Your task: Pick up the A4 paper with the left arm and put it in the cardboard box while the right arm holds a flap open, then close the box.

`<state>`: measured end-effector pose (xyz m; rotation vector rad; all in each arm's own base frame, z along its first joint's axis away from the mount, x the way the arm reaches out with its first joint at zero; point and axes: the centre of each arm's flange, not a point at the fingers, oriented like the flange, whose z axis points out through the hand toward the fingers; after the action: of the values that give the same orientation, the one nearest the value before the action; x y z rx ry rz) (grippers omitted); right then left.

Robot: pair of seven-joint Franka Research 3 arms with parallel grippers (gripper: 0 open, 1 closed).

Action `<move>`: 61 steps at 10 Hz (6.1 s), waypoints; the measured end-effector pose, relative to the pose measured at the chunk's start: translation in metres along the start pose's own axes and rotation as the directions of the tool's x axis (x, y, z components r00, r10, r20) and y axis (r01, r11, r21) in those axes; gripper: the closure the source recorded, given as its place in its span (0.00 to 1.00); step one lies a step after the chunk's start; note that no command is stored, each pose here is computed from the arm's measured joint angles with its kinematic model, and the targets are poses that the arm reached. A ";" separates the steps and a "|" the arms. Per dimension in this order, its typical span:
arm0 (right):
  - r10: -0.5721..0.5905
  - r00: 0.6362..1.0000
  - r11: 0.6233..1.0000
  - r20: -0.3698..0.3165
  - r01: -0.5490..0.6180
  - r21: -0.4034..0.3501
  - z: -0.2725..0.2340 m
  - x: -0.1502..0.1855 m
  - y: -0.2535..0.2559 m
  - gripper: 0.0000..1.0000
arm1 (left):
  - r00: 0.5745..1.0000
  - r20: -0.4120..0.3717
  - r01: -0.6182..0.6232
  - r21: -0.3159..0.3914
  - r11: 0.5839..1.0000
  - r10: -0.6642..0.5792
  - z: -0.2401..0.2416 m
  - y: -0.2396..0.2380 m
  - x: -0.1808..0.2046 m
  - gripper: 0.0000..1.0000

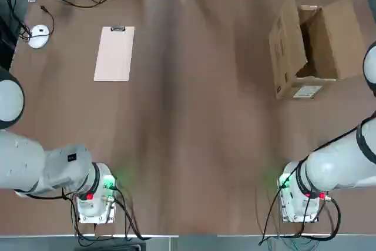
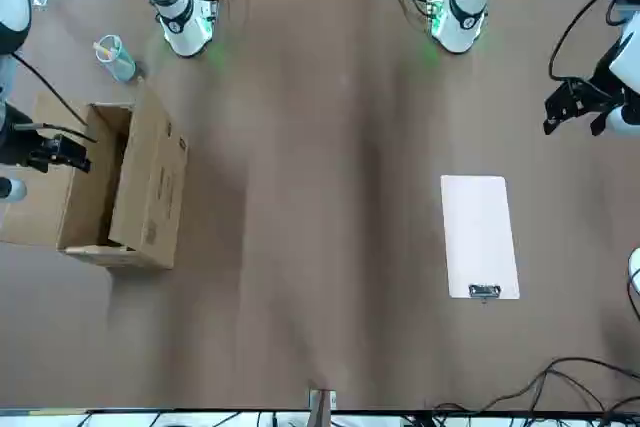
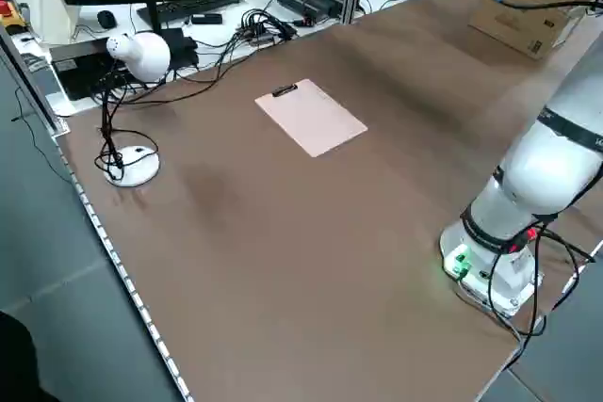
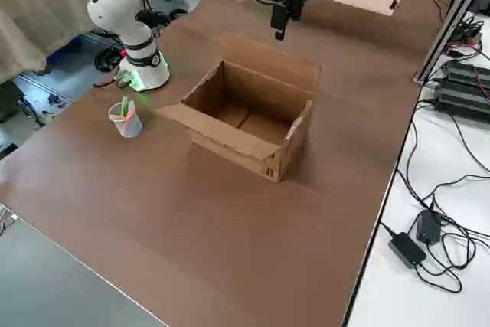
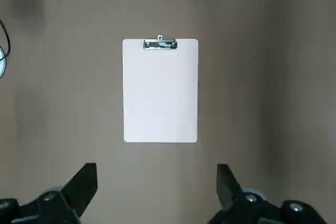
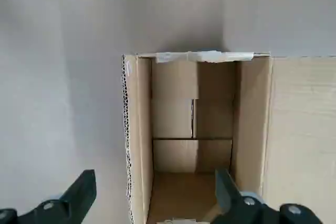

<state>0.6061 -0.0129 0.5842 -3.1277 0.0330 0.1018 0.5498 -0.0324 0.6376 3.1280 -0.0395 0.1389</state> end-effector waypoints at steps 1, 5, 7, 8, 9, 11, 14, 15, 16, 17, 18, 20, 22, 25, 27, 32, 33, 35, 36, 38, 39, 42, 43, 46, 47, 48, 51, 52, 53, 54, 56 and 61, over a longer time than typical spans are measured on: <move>0.000 1.000 1.000 0.000 0.000 0.000 0.000 0.000 0.000 0.00 | 1.000 0.000 0.000 0.000 1.000 0.000 0.000 0.000 0.000 0.00; 0.016 1.000 1.000 0.000 -0.016 0.000 0.000 0.000 0.000 0.00 | 1.000 0.019 0.006 -0.004 1.000 -0.006 0.010 -0.003 0.004 0.00; 0.153 0.988 0.988 0.000 -0.153 0.000 0.000 0.000 0.000 0.00 | 0.999 0.050 0.009 -0.013 1.000 -0.009 0.028 0.000 0.011 0.00; 0.224 0.975 0.975 0.000 -0.224 -0.002 0.000 0.000 0.002 0.00 | 0.998 0.067 0.006 -0.019 1.000 -0.005 0.039 0.002 0.016 0.00; 0.306 0.952 0.952 0.000 -0.306 -0.005 0.000 0.000 0.008 0.00 | 0.997 0.082 0.005 -0.026 1.000 -0.003 0.051 0.002 0.022 0.00; 0.525 0.851 0.851 0.002 -0.525 -0.006 0.006 0.001 0.048 0.00 | 0.992 0.128 0.011 -0.049 0.999 -0.005 0.085 -0.003 0.040 0.00; 0.762 0.647 0.648 -0.036 -0.761 0.022 0.056 0.033 0.115 0.00 | 0.966 0.208 0.167 -0.064 0.984 -0.150 0.159 0.001 0.076 0.00; 0.847 0.527 0.531 -0.068 -0.845 0.058 0.079 0.052 0.123 0.00 | 0.947 0.202 0.266 -0.062 0.962 -0.249 0.179 0.001 0.090 0.00; 0.907 0.412 0.420 -0.089 -0.902 0.099 0.100 0.069 0.126 0.00 | 0.918 0.175 0.371 -0.064 0.926 -0.356 0.190 0.001 0.102 0.00; 0.939 0.330 0.340 -0.095 -0.932 0.124 0.117 0.080 0.127 0.00 | 0.877 0.156 0.466 -0.053 0.883 -0.454 0.197 0.000 0.109 0.00; 0.958 0.269 0.281 -0.097 -0.949 0.144 0.128 0.087 0.128 0.00 | 0.832 0.147 0.543 -0.022 0.839 -0.535 0.206 -0.002 0.111 0.00; 0.975 0.198 0.212 -0.098 -0.963 0.164 0.146 0.095 0.138 0.00 | 0.681 0.165 0.717 0.049 0.695 -0.714 0.238 -0.012 0.114 0.00; 0.982 0.163 0.178 -0.098 -0.970 0.165 0.171 0.093 0.161 0.00 | 0.512 0.185 0.838 0.107 0.535 -0.839 0.285 -0.034 0.117 0.00; 0.985 0.149 0.161 -0.091 -0.976 0.150 0.206 0.087 0.168 0.00 | 0.257 0.146 0.955 0.110 0.274 -0.955 0.339 -0.047 0.127 0.00; 0.989 0.124 0.136 -0.085 -0.980 0.147 0.210 0.086 0.168 0.00 | 0.117 0.106 0.985 0.114 0.129 -0.987 0.369 -0.056 0.130 0.00; 0.994 0.086 0.096 -0.072 -0.985 0.141 0.219 0.088 0.159 0.00 | 0.132 0.013 0.990 0.055 0.132 -0.991 0.448 -0.036 0.137 0.00; 0.994 0.085 0.094 -0.069 -0.986 0.137 0.221 0.088 0.157 0.00 | 0.146 -0.005 0.988 0.050 0.146 -0.989 0.457 -0.030 0.139 0.00; 0.994 0.083 0.092 -0.070 -0.986 0.138 0.223 0.088 0.157 0.01 | 0.149 -0.015 0.988 0.040 0.149 -0.989 0.456 -0.034 0.143 0.00; 0.994 0.082 0.091 -0.071 -0.986 0.141 0.222 0.088 0.158 0.03 | 0.147 -0.017 0.988 0.039 0.147 -0.989 0.456 -0.037 0.144 0.03; 0.994 0.079 0.089 -0.072 -0.986 0.141 0.222 0.088 0.160 0.31 | 0.148 -0.017 0.988 0.041 0.148 -0.989 0.458 -0.037 0.143 0.11; 0.994 0.080 0.089 -0.072 -0.986 0.143 0.222 0.088 0.160 0.47 | 0.149 -0.017 0.988 0.040 0.148 -0.989 0.458 -0.038 0.143 0.15; 0.994 0.080 0.090 -0.073 -0.985 0.144 0.222 0.088 0.159 0.77 | 0.160 -0.019 0.987 0.025 0.159 -0.987 0.458 -0.039 0.145 0.20; 0.994 0.080 0.090 -0.072 -0.986 0.143 0.222 0.088 0.159 0.93 | 0.161 -0.019 0.987 0.019 0.161 -0.987 0.459 -0.039 0.146 0.20; 0.994 0.080 0.090 -0.072 -0.986 0.143 0.222 0.088 0.158 0.97 | 0.162 -0.021 0.987 0.003 0.162 -0.987 0.460 -0.039 0.147 0.20; 0.994 0.085 0.094 -0.068 -0.987 0.134 0.223 0.088 0.156 0.97 | 0.163 -0.020 0.987 0.002 0.162 -0.986 0.461 -0.038 0.147 0.20; 0.994 0.096 0.102 -0.060 -0.989 0.110 0.223 0.087 0.149 0.97 | 0.164 -0.020 0.987 0.001 0.164 -0.986 0.462 -0.037 0.147 0.20; 0.987 0.160 0.161 -0.024 -0.987 0.011 0.204 0.082 0.083 0.97 | 0.168 -0.016 0.986 -0.013 0.168 -0.986 0.471 -0.034 0.147 0.20; 0.988 0.156 0.156 -0.021 -0.988 0.003 0.188 0.079 0.057 0.97 | 0.168 -0.016 0.986 -0.013 0.168 -0.986 0.473 -0.034 0.147 0.20; 0.990 0.139 0.139 -0.018 -0.990 -0.007 0.173 0.075 0.027 0.97 | 0.168 -0.016 0.986 -0.014 0.168 -0.986 0.473 -0.033 0.147 0.20; 0.993 0.118 0.118 -0.018 -0.993 -0.012 0.161 0.072 -0.004 0.97 | 0.168 -0.016 0.986 -0.014 0.168 -0.986 0.473 -0.033 0.147 0.21; 0.996 0.086 0.086 -0.024 -0.996 -0.006 0.148 0.068 -0.072 0.97 | 0.169 -0.015 0.986 -0.014 0.169 -0.986 0.473 -0.032 0.147 0.30; 0.998 0.063 0.062 0.000 -0.996 0.057 0.129 0.049 -0.203 0.97 | 0.172 -0.013 0.985 -0.017 0.172 -0.985 0.471 -0.030 0.149 0.59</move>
<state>0.6505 0.1907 0.4548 -2.2631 2.1719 0.0255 0.7403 -0.0116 0.1813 2.3739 1.9454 0.1272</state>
